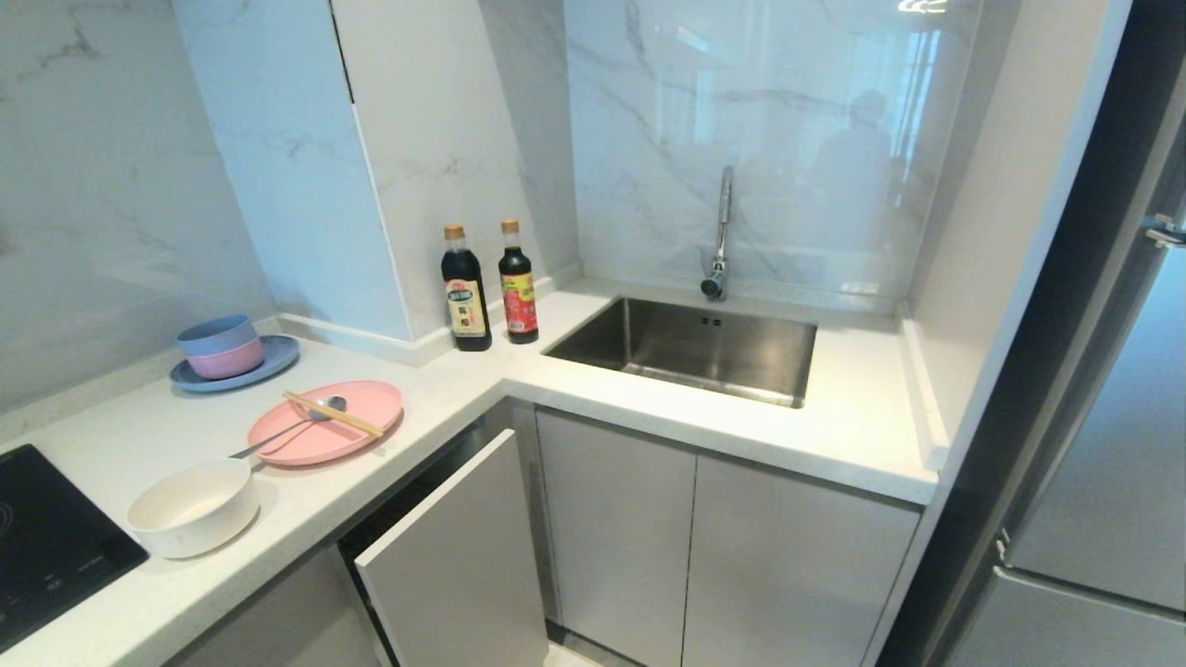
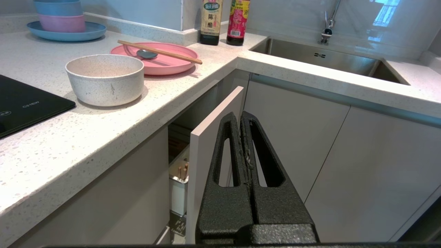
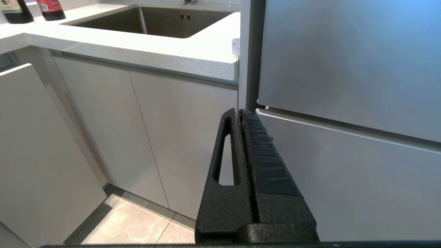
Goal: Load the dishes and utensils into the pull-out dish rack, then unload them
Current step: Open the cupboard
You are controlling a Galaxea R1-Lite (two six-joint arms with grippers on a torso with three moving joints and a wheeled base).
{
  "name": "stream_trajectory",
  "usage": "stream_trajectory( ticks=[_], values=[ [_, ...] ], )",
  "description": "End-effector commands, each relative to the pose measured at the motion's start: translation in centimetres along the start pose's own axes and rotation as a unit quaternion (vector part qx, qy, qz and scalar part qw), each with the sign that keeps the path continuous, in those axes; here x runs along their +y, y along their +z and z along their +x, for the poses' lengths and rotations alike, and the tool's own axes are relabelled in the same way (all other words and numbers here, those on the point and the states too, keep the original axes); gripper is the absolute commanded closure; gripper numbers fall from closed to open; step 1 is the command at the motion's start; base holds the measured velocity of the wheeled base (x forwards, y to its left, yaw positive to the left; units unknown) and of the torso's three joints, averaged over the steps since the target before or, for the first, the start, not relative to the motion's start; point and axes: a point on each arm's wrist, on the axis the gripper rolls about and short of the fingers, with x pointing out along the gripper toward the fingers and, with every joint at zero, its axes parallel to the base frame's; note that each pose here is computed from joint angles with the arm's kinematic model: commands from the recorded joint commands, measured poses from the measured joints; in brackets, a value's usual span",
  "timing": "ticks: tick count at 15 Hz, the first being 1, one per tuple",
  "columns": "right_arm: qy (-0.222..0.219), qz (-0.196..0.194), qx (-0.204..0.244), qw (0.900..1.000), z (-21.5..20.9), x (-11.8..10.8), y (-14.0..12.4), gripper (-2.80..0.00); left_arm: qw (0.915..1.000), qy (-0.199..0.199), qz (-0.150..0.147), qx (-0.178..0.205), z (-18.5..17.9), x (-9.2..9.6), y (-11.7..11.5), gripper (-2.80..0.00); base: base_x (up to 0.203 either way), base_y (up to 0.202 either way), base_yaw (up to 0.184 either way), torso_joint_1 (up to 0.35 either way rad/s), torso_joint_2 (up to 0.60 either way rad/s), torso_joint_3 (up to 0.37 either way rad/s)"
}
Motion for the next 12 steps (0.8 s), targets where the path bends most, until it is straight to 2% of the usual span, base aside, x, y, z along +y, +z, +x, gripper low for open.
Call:
stream_trajectory(
  ticks=[1, 3, 5, 7, 10, 12],
  values=[
    [0.000, 0.000, 0.001, 1.000, 0.0, 0.0, 0.0, 0.00, 1.0000, 0.001, 0.001, 0.008, 0.1, 0.0, -0.4, 0.00, 0.000, 0.000, 0.000, 0.000, 0.00, 0.000],
    [0.000, 0.000, 0.001, 1.000, 0.0, 0.0, 0.0, 0.00, 0.9999, 0.001, 0.014, 0.006, 0.1, 0.0, -0.3, 0.00, 0.000, 0.000, 0.000, 0.000, 0.00, 0.000],
    [0.000, 0.000, 0.001, 1.000, 0.0, 0.0, 0.0, 0.00, 0.9991, -0.001, 0.034, -0.027, -0.6, -0.2, 2.1, 0.00, 0.000, 0.000, 0.000, 0.000, 0.00, 0.000],
    [0.000, 0.000, 0.001, 1.000, 0.0, 0.0, 0.0, 0.00, 0.9971, -0.001, 0.040, -0.065, -1.9, -0.5, 6.5, 0.00, 0.000, 0.000, 0.000, 0.000, 0.00, 0.000],
    [0.000, 0.000, 0.001, 1.000, 0.0, 0.0, 0.0, 0.00, 0.9909, 0.000, 0.040, -0.128, -3.9, -1.2, 15.9, 0.00, 0.000, 0.000, 0.000, 0.000, 0.00, 0.000],
    [0.000, 0.000, 0.001, 1.000, 0.0, 0.0, 0.0, 0.00, 0.9902, 0.003, 0.041, -0.134, -3.2, -1.7, 21.6, 0.00, 0.000, 0.000, 0.000, 0.000, 0.00, 0.000]
  ],
)
